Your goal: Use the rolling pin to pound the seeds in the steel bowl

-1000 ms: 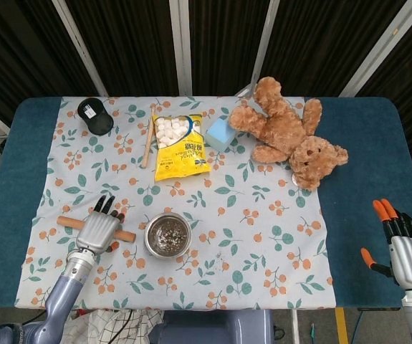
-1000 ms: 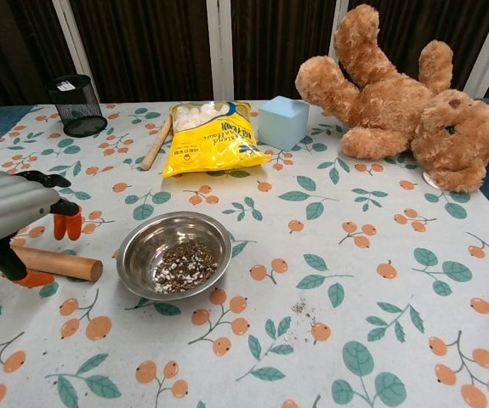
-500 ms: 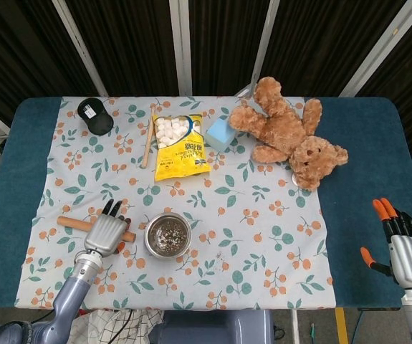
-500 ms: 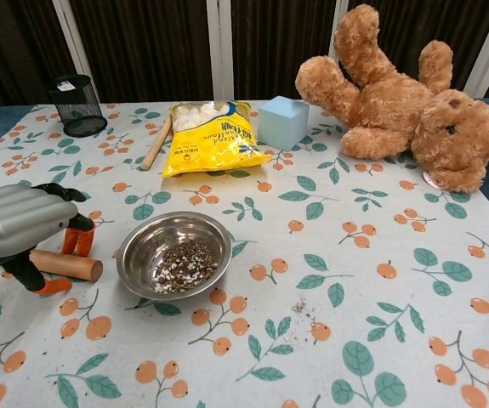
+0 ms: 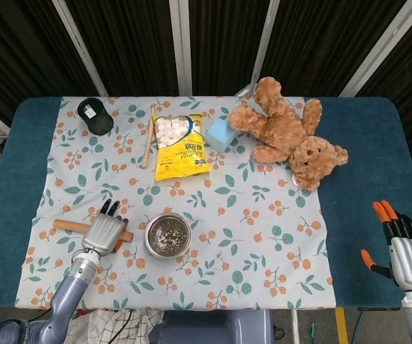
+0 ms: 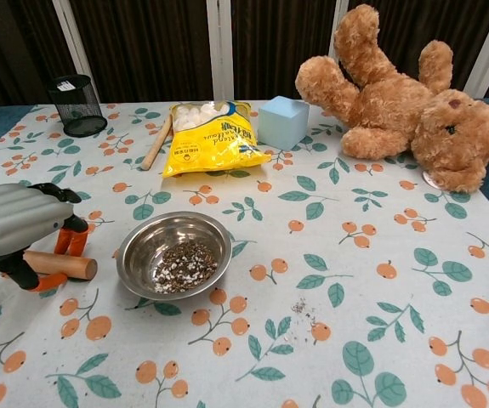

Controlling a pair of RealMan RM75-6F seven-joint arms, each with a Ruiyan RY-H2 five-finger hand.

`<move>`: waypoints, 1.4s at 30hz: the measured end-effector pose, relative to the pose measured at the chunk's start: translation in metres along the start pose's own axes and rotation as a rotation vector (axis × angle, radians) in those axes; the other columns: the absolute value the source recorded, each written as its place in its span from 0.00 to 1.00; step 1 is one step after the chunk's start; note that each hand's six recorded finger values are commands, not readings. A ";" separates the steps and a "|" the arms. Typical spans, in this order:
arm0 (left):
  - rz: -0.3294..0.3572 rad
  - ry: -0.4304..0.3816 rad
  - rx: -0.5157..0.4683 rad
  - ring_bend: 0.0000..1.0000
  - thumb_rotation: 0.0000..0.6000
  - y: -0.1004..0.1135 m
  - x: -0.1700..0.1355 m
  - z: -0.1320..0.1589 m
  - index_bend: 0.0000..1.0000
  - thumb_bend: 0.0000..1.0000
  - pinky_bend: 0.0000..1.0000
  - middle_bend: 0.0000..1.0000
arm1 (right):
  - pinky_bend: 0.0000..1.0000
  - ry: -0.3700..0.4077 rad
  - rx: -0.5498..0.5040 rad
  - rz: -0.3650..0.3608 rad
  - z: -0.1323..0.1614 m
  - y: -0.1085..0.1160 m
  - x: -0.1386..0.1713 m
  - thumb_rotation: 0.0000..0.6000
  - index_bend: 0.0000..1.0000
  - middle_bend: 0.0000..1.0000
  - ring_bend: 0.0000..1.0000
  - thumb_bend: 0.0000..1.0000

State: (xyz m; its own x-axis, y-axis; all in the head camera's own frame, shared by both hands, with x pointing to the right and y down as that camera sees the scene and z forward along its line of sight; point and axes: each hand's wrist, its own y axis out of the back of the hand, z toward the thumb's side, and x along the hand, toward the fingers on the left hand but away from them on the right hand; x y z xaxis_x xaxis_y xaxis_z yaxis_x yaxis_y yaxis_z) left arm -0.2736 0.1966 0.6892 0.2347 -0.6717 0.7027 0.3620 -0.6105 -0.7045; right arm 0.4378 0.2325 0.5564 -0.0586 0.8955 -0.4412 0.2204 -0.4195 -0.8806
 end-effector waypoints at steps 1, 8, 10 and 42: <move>-0.002 0.000 0.000 0.06 1.00 0.000 0.000 0.000 0.49 0.49 0.01 0.46 | 0.00 0.000 0.000 0.000 0.000 0.000 0.000 1.00 0.00 0.00 0.00 0.36; -0.009 -0.004 -0.003 0.08 1.00 -0.001 0.000 0.001 0.54 0.56 0.01 0.51 | 0.00 -0.001 0.003 -0.001 0.000 0.000 0.000 1.00 0.00 0.00 0.00 0.36; -0.007 -0.003 -0.004 0.09 1.00 -0.001 0.000 0.001 0.55 0.59 0.01 0.53 | 0.00 -0.002 0.003 0.000 0.000 0.000 0.001 1.00 0.00 0.00 0.00 0.36; 0.137 0.012 -0.104 0.17 1.00 0.027 -0.016 -0.023 0.61 0.92 0.04 0.65 | 0.00 -0.006 -0.001 -0.002 0.000 0.000 0.001 1.00 0.00 0.00 0.00 0.36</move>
State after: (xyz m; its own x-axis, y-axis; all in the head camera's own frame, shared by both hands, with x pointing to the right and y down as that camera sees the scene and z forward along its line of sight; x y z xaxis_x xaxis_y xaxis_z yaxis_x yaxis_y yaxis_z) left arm -0.2882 0.1817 0.6568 0.2641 -0.7566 0.5981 0.2316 -0.5523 -0.8009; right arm 0.4379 0.2334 0.5554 -0.0651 0.8952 -0.4408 0.2217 -0.4177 -0.8811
